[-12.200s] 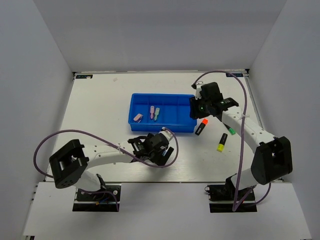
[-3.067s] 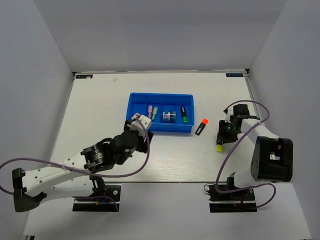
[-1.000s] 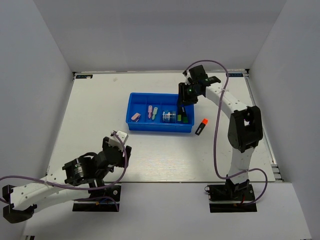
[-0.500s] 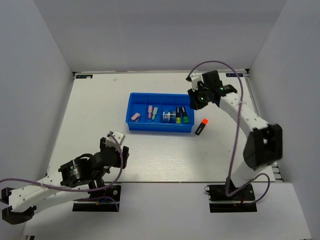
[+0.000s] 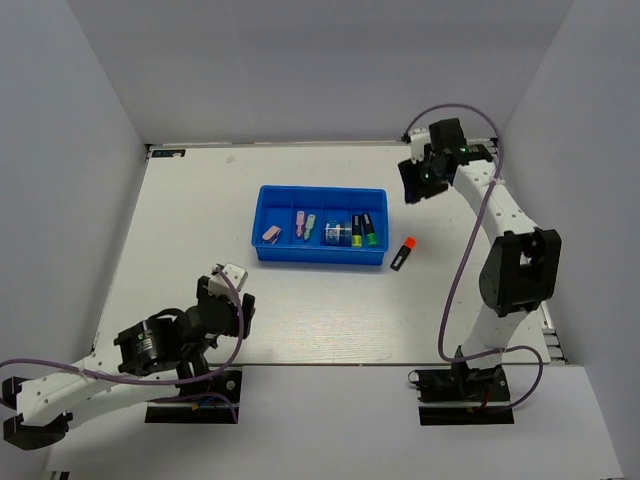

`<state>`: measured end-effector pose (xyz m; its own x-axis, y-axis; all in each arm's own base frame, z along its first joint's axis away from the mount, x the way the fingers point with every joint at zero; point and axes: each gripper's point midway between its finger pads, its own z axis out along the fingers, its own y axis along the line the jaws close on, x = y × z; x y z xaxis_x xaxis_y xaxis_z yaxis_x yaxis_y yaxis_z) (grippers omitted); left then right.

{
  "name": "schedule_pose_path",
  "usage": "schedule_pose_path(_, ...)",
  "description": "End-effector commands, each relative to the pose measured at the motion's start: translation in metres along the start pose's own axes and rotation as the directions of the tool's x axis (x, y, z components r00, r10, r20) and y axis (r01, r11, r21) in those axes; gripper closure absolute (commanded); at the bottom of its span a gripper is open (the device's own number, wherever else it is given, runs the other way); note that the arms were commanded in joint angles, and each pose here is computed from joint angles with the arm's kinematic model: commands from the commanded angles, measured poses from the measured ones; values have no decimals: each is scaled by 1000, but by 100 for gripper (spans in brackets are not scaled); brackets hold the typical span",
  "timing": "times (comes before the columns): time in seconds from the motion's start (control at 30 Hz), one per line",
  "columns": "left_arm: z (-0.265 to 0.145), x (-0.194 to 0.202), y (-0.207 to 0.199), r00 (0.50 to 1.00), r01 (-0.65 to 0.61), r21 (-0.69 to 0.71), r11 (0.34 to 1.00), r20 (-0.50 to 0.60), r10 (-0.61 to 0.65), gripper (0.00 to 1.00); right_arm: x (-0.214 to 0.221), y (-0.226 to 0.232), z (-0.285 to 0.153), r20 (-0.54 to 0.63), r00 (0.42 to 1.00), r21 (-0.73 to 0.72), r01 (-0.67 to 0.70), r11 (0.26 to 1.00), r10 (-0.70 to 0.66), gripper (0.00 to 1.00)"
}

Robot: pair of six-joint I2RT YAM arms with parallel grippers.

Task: Sort the stationery into containers
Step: Pick up the pen from the center of the board.

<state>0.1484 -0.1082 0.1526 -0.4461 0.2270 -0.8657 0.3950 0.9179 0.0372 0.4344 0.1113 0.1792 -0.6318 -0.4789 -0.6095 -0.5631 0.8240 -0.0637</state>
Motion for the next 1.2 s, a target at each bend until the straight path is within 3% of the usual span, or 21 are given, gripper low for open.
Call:
schedule_pose_path(0.0, 3, 0, 2, 1000, -14, -20, 1000, -5, 14, 21, 60, 43, -3, -208, 883, 3, -430, 903, 421, 43)
schedule_pose_path(0.03, 3, 0, 1, 1000, -16, -17, 1000, -9, 16, 21, 87, 55, 2, -253, 848, 13, -478, 879, 465, 37)
schedule_pose_path(0.13, 2, 2, 0, 1000, -17, -13, 1000, -14, 17, 21, 98, 67, 9, -253, 778, 24, -589, 808, 575, 26)
schedule_pose_path(0.23, 2, 2, 2, 1000, -11, -15, 1000, -7, 11, 21, 105, 74, 12, -253, 722, 45, -656, 753, 644, 26)
schedule_pose_path(0.33, 1, 1, 2, 1000, -5, -11, 1000, 0, 5, 21, 114, 68, 18, -196, 707, 98, -676, 731, 680, 26)
schedule_pose_path(0.6, 2, 4, 1, 1000, -11, -11, 1000, -13, 11, 21, 119, 56, 46, -121, 648, 168, -733, 659, 752, 35)
schedule_pose_path(0.87, 2, 4, 1, 1000, -11, -10, 1000, -15, 11, 21, 133, 56, 75, -178, 591, 234, -752, 617, 787, 36)
schedule_pose_path(1.0, 2, 4, 2, 1000, -8, -13, 1000, -10, 8, 21, 144, 54, 80, -180, 600, 283, -728, 625, 780, 38)
schedule_pose_path(1.17, 1, 3, 2, 1000, -8, -11, 1000, -10, 8, 21, 153, 46, 83, -163, 614, 338, -701, 628, 772, 53)
